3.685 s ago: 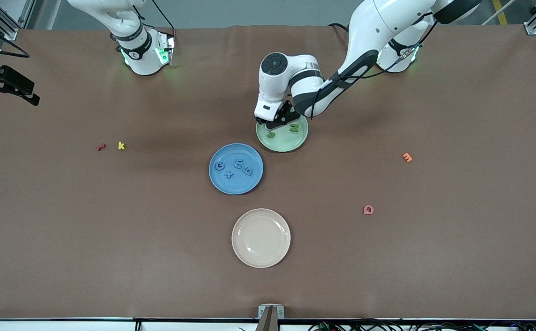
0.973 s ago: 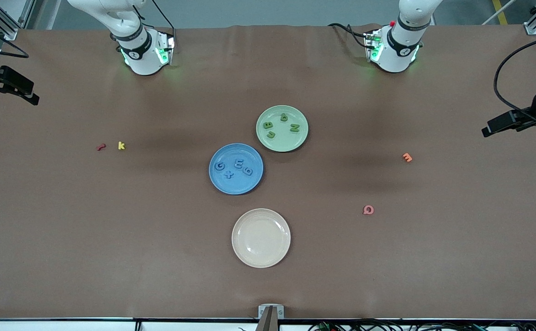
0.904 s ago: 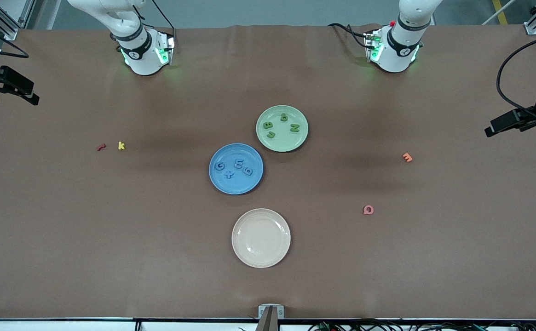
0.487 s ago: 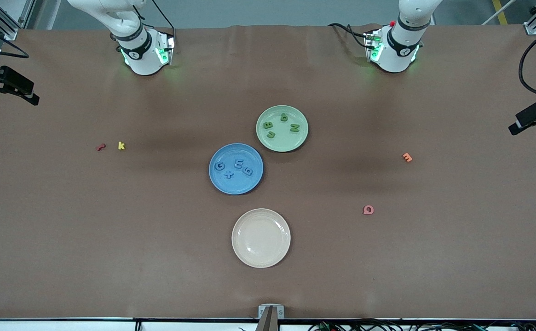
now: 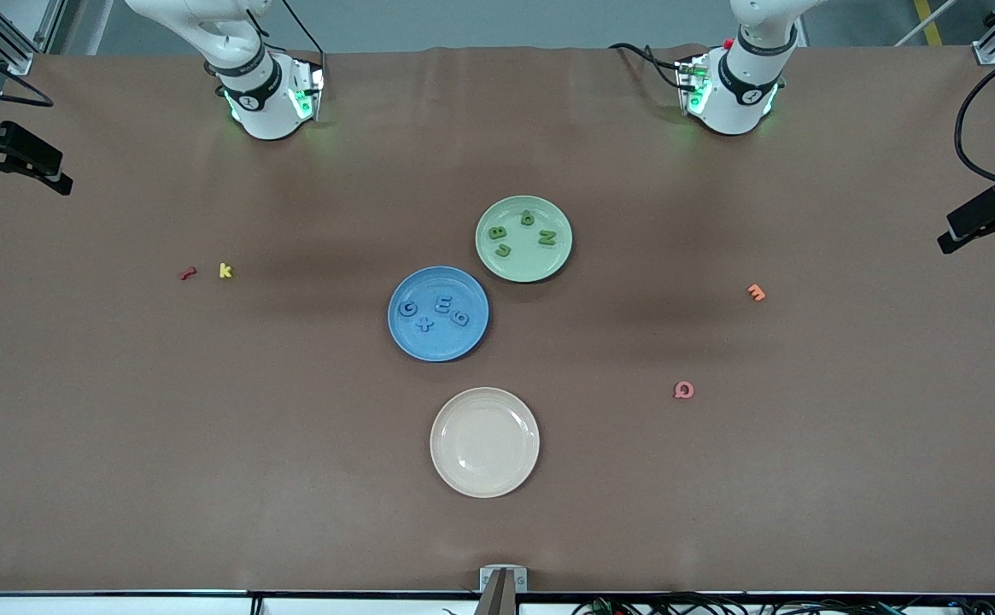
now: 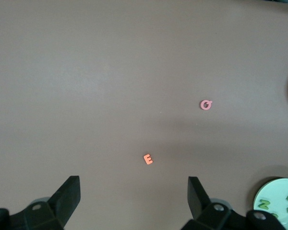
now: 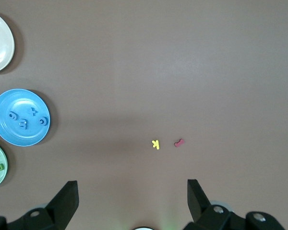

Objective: Sort letters by color into matching plates

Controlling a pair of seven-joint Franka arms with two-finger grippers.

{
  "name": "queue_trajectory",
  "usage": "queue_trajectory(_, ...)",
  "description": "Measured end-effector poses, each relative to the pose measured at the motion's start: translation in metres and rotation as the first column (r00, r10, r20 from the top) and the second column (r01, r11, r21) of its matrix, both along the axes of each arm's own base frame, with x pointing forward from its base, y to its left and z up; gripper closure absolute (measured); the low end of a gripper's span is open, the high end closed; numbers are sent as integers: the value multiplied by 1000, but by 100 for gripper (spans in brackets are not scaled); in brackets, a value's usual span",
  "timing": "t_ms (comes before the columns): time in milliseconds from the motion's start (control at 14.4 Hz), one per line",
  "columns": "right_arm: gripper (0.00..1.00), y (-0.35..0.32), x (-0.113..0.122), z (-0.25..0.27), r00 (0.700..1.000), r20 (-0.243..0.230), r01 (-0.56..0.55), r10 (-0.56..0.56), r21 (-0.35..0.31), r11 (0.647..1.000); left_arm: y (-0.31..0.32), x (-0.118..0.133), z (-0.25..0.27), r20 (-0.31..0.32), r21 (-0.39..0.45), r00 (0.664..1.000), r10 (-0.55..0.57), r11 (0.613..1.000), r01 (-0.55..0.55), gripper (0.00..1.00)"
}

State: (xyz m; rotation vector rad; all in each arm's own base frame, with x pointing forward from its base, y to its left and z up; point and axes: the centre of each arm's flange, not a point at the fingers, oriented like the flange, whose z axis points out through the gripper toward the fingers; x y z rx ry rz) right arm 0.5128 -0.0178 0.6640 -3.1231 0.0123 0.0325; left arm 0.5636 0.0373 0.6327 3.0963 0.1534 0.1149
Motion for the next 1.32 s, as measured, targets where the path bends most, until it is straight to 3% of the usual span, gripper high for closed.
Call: queue_trajectory(1321,0,-3,0,1,1000,6,3,-3,-13,1000,-4,1,0,-1,3,1000,-6,1000,6,0)
